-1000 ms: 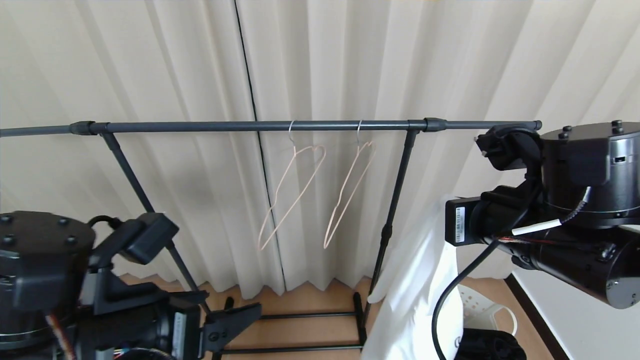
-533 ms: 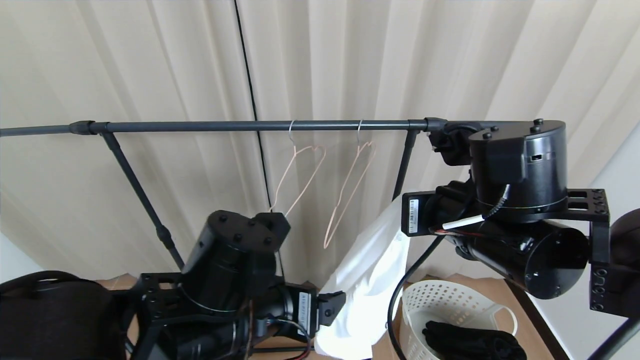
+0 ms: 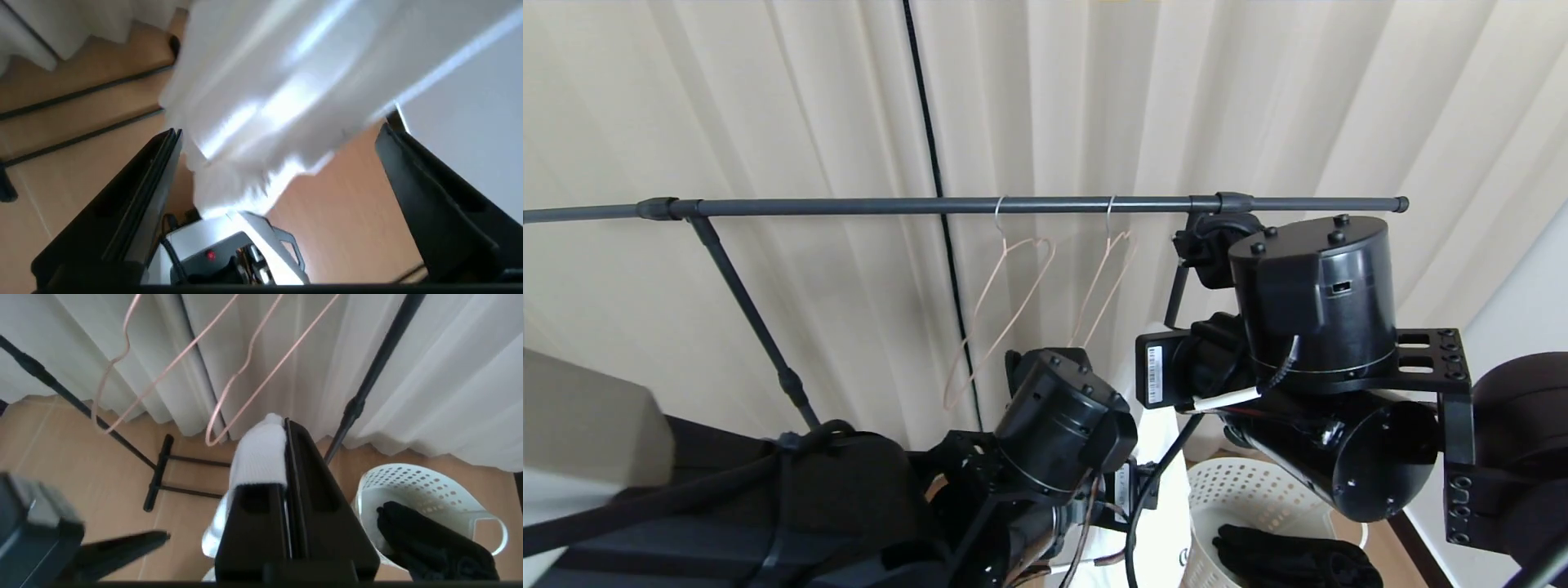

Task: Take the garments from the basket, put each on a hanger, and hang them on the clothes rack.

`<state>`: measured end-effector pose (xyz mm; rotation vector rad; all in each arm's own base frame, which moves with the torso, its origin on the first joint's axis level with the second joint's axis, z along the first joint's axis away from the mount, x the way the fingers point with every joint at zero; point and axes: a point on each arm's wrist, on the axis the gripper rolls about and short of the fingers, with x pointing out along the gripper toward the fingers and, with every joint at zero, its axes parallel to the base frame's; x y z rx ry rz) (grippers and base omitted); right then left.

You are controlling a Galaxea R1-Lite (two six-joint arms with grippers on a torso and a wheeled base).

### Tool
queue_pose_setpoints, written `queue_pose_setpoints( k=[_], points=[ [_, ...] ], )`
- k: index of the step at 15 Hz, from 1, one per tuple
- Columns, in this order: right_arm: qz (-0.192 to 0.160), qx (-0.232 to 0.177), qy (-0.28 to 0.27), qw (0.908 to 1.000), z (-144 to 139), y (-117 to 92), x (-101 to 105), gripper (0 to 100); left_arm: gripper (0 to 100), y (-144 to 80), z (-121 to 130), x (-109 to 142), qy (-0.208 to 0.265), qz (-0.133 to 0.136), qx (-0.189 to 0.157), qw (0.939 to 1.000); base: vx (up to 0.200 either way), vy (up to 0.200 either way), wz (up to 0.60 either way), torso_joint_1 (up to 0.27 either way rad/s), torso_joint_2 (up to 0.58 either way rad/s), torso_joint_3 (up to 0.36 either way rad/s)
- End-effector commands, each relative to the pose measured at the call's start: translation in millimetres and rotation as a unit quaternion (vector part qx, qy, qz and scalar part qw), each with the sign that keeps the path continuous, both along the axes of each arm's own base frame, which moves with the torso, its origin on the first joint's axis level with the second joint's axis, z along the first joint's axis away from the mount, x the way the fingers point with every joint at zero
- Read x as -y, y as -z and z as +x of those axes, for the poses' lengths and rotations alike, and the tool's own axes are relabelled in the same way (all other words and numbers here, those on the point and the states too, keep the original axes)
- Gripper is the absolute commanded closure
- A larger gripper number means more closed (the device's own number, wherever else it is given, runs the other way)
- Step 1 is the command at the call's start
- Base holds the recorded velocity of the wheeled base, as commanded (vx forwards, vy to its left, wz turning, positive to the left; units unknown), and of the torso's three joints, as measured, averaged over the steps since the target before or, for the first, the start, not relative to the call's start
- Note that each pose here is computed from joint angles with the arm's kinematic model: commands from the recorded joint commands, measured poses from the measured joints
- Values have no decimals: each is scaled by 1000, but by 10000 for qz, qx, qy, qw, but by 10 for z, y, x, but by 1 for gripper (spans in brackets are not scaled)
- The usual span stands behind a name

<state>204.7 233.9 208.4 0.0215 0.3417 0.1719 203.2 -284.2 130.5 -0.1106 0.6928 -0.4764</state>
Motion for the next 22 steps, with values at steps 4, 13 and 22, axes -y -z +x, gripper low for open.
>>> queue_pose_setpoints(
  k=[4, 13, 22],
  points=[
    [-85, -24, -10, 10000, -182, 11, 206, 100, 0, 217, 164, 32, -532, 358, 65, 9979, 0, 0, 0, 0, 0, 0],
    [-247, 128, -153, 9995, -366, -79, 448, 100, 0, 524, 500, -146, -1061, 545, 2, 9929, 0, 0, 0, 0, 0, 0],
    [-217, 212, -31, 9995, -370, -137, 624, 100, 0, 415, 358, -156, -825, 590, 124, 9948, 0, 0, 0, 0, 0, 0]
  ],
)
